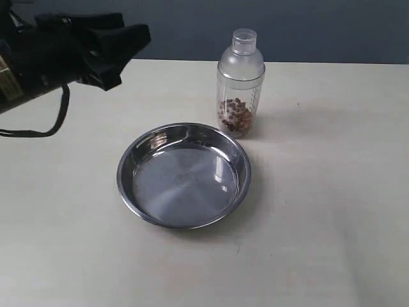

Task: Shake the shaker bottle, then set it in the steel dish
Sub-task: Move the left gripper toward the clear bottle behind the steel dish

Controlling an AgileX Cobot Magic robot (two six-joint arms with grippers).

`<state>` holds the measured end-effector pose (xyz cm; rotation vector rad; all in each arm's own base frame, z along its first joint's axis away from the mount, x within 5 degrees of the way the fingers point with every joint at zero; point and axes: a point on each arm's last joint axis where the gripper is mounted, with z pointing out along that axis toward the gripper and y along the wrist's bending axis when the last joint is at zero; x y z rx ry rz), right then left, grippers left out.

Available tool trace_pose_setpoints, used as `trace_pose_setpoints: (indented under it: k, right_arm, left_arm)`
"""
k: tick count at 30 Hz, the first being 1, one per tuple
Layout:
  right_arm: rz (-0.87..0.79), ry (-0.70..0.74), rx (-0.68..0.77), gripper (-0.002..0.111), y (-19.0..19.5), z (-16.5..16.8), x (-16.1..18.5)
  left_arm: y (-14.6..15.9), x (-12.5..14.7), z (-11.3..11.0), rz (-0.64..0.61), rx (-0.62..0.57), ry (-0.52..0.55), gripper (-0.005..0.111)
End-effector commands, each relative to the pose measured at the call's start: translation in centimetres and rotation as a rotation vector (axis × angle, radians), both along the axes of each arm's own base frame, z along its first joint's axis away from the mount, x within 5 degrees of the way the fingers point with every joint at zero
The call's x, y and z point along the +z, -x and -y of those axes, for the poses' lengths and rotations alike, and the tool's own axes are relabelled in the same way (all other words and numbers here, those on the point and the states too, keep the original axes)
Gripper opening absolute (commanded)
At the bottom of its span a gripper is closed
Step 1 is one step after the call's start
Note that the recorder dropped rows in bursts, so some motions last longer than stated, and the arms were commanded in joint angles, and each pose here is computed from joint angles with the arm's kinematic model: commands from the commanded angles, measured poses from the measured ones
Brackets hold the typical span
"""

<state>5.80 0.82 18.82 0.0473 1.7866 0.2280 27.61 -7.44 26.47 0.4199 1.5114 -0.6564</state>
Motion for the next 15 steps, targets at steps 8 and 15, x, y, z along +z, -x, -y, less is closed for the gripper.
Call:
trace_pose_setpoints:
  k: [8,15]
  right_arm:
    - [0.009,0.005,0.002,-0.001,-0.1,0.0,0.1]
    - [0.009,0.005,0.002,-0.001,-0.1,0.0,0.1]
  left_arm:
    - [-3.5,-3.5,2.6,0.015,-0.002,0.196,0.057]
    - [-5.6,-5.7,4.7,0.057,-0.14,0.109,0.098]
